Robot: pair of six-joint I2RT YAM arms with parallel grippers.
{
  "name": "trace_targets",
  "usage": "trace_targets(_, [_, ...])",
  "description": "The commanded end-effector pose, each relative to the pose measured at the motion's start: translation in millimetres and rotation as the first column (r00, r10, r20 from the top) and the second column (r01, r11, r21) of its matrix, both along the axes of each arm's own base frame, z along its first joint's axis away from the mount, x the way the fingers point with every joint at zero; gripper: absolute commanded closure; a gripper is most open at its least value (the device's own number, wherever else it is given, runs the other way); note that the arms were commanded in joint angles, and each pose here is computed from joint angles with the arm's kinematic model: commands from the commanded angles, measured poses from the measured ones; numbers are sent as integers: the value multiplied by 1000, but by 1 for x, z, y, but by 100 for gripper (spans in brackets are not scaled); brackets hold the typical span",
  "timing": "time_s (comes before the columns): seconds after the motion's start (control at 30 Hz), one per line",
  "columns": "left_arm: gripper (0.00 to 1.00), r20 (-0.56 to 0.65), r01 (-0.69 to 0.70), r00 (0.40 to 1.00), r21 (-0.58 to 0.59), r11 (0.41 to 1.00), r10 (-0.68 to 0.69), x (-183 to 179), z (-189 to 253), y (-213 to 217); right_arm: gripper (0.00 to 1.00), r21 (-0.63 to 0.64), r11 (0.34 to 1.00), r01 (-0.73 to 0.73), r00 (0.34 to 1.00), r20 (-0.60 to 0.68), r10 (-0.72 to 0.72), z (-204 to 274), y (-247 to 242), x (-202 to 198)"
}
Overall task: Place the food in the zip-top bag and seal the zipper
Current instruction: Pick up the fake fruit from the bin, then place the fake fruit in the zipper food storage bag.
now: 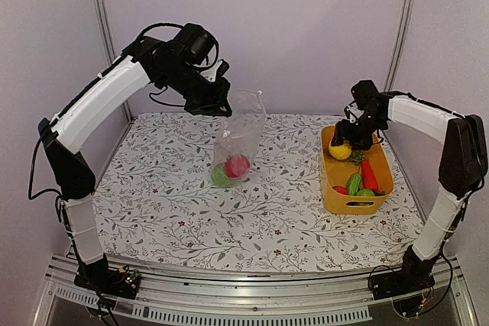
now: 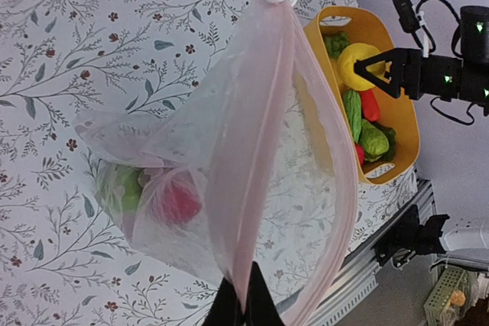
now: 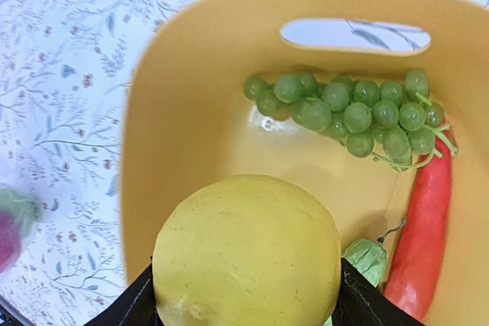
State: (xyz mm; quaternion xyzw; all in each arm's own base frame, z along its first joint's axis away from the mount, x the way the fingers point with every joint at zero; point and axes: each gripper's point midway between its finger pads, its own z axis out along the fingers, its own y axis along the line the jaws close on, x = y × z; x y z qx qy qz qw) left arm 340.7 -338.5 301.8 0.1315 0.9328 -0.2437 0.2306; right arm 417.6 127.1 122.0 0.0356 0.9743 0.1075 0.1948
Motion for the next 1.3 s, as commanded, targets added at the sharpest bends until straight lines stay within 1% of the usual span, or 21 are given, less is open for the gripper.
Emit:
trace_targets(0.0, [100,-8,29,1000,-28,999,-29,0,-3,-11,47,142,988,-61,990,132,42,67,22,-14])
trace_targets(0.17, [100,-14,47,999,-35,998,-47,-2,-6,-18,48,243,946,-216,935,329,129,156,68,-28])
trace_targets(0.3, [100,-20,61,998,-48,997,-62,-4,-7,-26,48,330,880,-341,882,437,177,211,109,-42])
trace_targets(0.43, [100,-20,70,997,-59,996,-71,-7,-5,-31,48,399,805,-439,839,502,209,248,145,-57])
trace_targets(0.57, [100,-23,77,997,-57,995,-79,-12,-6,-35,49,449,730,-515,808,538,239,271,180,-73])
trace_targets(0.7, [100,-23,79,996,-55,995,-80,-15,-6,-36,49,468,680,-564,793,535,290,269,217,-87])
trace_targets(0.8, [100,-21,76,997,-57,995,-78,-16,-4,-35,49,469,670,-575,795,513,324,254,236,-92])
trace_targets(0.9, [100,-21,72,997,-54,996,-73,-17,-4,-34,49,453,684,-572,803,480,354,231,249,-93])
trace_targets(0.97, [100,-20,69,997,-52,996,-70,-18,-4,-33,49,430,712,-555,815,450,364,214,251,-91])
trace_targets(1.03, [100,-17,65,998,-51,997,-66,-18,-2,-32,46,409,735,-541,825,429,369,201,251,-88])
trace_targets(1.1, [100,-17,61,998,-50,997,-62,-18,-2,-30,39,383,756,-531,828,423,367,194,249,-84])
trace_targets(1.27, [100,-19,59,998,-52,997,-60,-20,-2,-29,24,358,770,-528,833,396,387,185,248,-83])
